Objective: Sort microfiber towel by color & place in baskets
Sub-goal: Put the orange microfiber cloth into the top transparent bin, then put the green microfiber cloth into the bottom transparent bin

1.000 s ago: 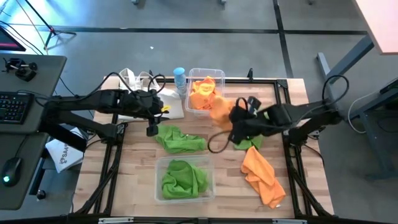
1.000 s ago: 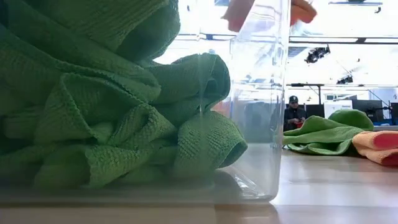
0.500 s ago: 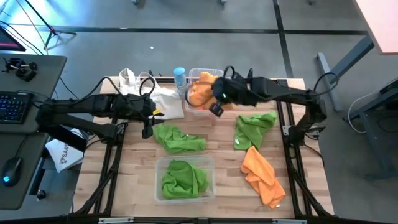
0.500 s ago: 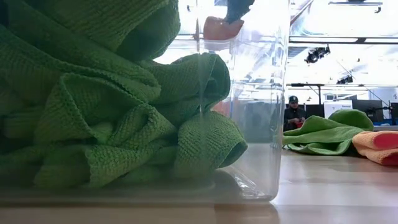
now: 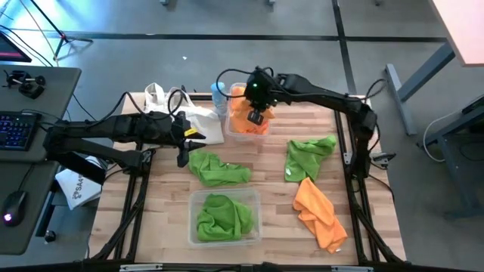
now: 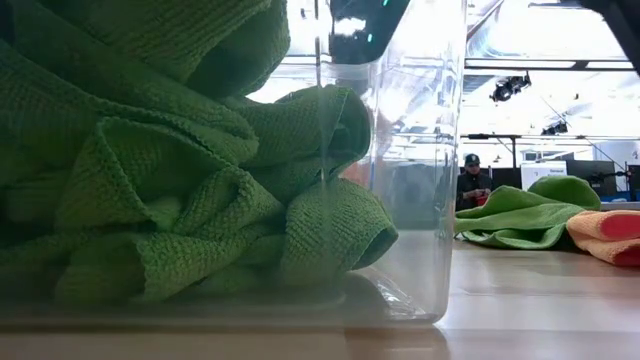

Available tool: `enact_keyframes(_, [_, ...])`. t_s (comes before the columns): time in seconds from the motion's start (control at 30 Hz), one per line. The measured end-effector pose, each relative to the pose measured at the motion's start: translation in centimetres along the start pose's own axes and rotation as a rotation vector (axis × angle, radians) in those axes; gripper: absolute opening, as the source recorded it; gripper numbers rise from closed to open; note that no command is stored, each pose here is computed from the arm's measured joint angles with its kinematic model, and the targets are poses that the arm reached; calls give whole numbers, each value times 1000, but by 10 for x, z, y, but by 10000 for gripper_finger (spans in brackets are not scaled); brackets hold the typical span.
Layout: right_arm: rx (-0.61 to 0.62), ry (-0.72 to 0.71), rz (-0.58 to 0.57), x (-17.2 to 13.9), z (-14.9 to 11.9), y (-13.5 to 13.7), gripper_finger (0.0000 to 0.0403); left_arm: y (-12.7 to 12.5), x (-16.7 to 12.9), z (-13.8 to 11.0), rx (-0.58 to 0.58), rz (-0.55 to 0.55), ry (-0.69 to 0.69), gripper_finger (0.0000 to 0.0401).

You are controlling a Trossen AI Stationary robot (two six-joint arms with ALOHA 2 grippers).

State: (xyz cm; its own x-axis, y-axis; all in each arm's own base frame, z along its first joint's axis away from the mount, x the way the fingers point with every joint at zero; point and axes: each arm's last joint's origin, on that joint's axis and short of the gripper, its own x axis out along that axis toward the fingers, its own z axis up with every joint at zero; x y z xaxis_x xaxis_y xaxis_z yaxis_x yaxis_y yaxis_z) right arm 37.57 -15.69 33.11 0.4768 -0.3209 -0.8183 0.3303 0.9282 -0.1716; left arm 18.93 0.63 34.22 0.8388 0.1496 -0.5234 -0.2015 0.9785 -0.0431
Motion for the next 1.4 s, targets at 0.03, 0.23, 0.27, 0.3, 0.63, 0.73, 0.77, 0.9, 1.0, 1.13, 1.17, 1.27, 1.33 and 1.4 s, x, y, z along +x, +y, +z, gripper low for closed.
enact_keyframes(0.03, [-14, 18, 10, 9, -1, -3, 0, 0, 0, 1, -2, 10, -10, 110])
enact_keyframes(0.23, [-75, 113, 122, 60, -10, -9, 0, 1, 0, 3, -26, 54, -39, 110])
enact_keyframes(0.27, [-87, 132, 127, 69, -12, -9, 0, 1, 0, 4, -39, 55, -42, 110])
enact_keyframes(0.3, [-98, 151, 134, 78, -14, -8, 0, 1, 0, 4, -50, 55, -46, 110])
enact_keyframes(0.63, [-104, 255, 255, 140, -32, -1, 8, 1, 0, 4, -156, 52, -51, 110])
enact_keyframes(0.73, [-104, 256, 242, 141, -32, -1, 28, 1, 0, 4, -172, 52, -52, 110])
enact_keyframes(0.77, [-101, 252, 232, 139, -31, -1, 38, 1, 0, 4, -173, 52, -52, 110])
enact_keyframes(0.9, [-93, 218, 222, 123, -25, -5, 81, 1, 0, 4, -174, 52, -52, 110])
enact_keyframes(1.0, [-75, 190, 217, 104, -21, -8, 115, 1, 0, 4, -174, 52, -52, 110])
enact_keyframes(1.13, [-49, 143, 203, 79, -15, -11, 156, 1, 0, 4, -173, 52, -51, 110])
enact_keyframes(1.17, [-33, 127, 198, 71, -13, -12, 165, 1, 0, 4, -174, 52, -50, 110])
enact_keyframes(1.27, [-5, 97, 191, 47, -10, -15, 184, 1, 0, 4, -173, 52, -50, 110])
enact_keyframes(1.33, [24, 95, 190, 28, -11, -16, 188, 1, 0, 4, -173, 52, -51, 110])
enact_keyframes(1.4, [80, 88, 185, 8, -13, -17, 189, 1, 0, 4, -173, 52, -51, 110])
